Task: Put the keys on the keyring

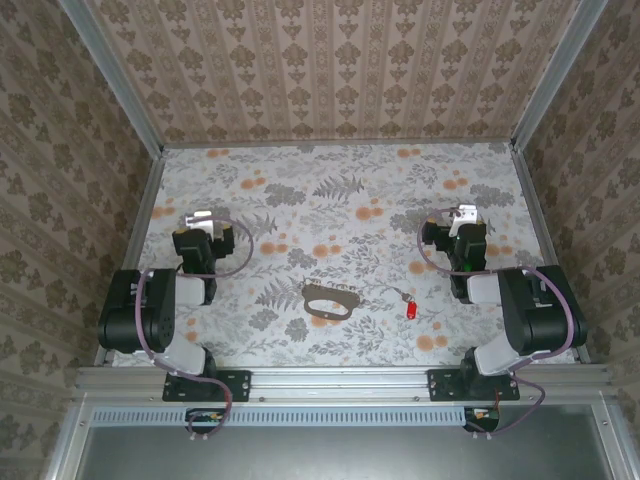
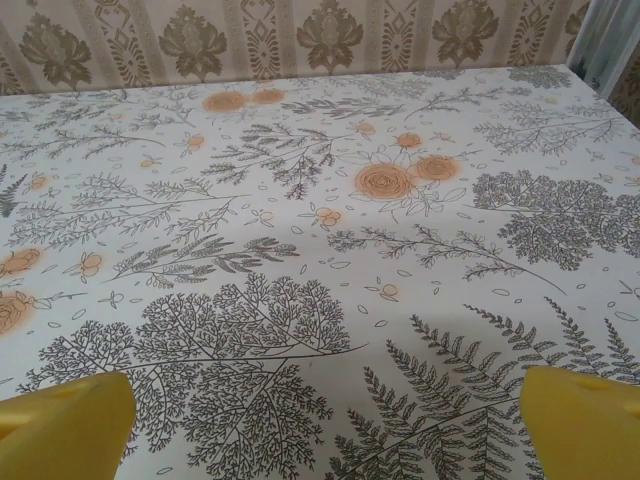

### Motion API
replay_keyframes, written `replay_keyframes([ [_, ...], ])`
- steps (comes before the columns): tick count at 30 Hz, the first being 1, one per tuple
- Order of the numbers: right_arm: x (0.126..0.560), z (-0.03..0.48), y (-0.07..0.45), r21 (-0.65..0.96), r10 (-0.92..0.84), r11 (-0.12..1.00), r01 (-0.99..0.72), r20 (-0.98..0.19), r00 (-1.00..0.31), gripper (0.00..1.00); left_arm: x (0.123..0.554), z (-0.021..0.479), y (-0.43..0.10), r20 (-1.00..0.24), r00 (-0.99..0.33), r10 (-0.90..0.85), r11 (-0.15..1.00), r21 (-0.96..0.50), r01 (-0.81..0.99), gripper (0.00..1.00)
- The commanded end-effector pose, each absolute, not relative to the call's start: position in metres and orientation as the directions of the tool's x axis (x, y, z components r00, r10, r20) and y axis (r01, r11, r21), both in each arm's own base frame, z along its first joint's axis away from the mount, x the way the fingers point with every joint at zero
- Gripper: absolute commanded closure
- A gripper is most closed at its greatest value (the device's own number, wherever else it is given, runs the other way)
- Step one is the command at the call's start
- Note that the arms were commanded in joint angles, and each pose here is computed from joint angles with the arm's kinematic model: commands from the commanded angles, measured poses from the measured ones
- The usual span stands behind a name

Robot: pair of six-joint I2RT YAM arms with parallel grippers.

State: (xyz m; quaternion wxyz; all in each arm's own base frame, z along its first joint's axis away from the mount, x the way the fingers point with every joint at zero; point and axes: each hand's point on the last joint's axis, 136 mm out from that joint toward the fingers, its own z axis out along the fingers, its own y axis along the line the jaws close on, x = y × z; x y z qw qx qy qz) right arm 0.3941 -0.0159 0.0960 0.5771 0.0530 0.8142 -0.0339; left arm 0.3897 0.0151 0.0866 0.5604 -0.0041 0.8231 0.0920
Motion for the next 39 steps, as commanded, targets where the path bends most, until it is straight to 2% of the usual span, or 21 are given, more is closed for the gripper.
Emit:
replay_keyframes([
  [1, 0.398, 0.099, -0.009, 0.001, 0.031, 0.996, 0.091, -0.945, -0.327, 0.00, 0.395, 0.096, 0.014, -0.935, -0.346, 0.077, 0.987, 0.120, -0.106, 0.00],
  [18, 0.399, 0.100, -0.010, 0.022, 0.047, 0.996, 0.081, -0.945, -0.324, 0.00, 0.395, 0.097, 0.013, -0.939, -0.337, 0.075, 0.989, 0.113, -0.096, 0.01],
  [21, 0.397, 0.118, -0.014, 0.021, 0.053, 0.995, 0.101, -0.945, -0.324, 0.00, 0.393, 0.116, 0.015, -0.945, -0.318, 0.077, 0.986, 0.121, -0.118, 0.03],
  [24, 0.395, 0.148, -0.019, 0.022, 0.065, 0.990, 0.137, -0.945, -0.320, 0.00, 0.393, 0.140, 0.025, -0.928, -0.368, 0.054, 0.977, 0.126, -0.173, 0.03],
  [31, 0.366, 0.241, -0.022, 0.346, 0.361, 0.927, 0.147, -0.929, -0.087, 0.00, 0.397, 0.187, 0.003, -0.902, -0.429, -0.040, 0.985, 0.036, -0.166, 0.05],
  [34, 0.359, 0.252, 0.002, 0.391, 0.389, 0.920, 0.019, -0.911, -0.139, 0.00, 0.391, 0.201, -0.031, -0.897, -0.441, -0.026, 0.996, 0.014, -0.086, 0.05],
  [39, 0.353, 0.225, 0.040, 0.484, 0.429, 0.872, -0.077, -0.829, -0.359, 0.14, 0.368, 0.202, -0.084, -0.856, -0.516, 0.012, 0.999, -0.011, 0.041, 0.05],
])
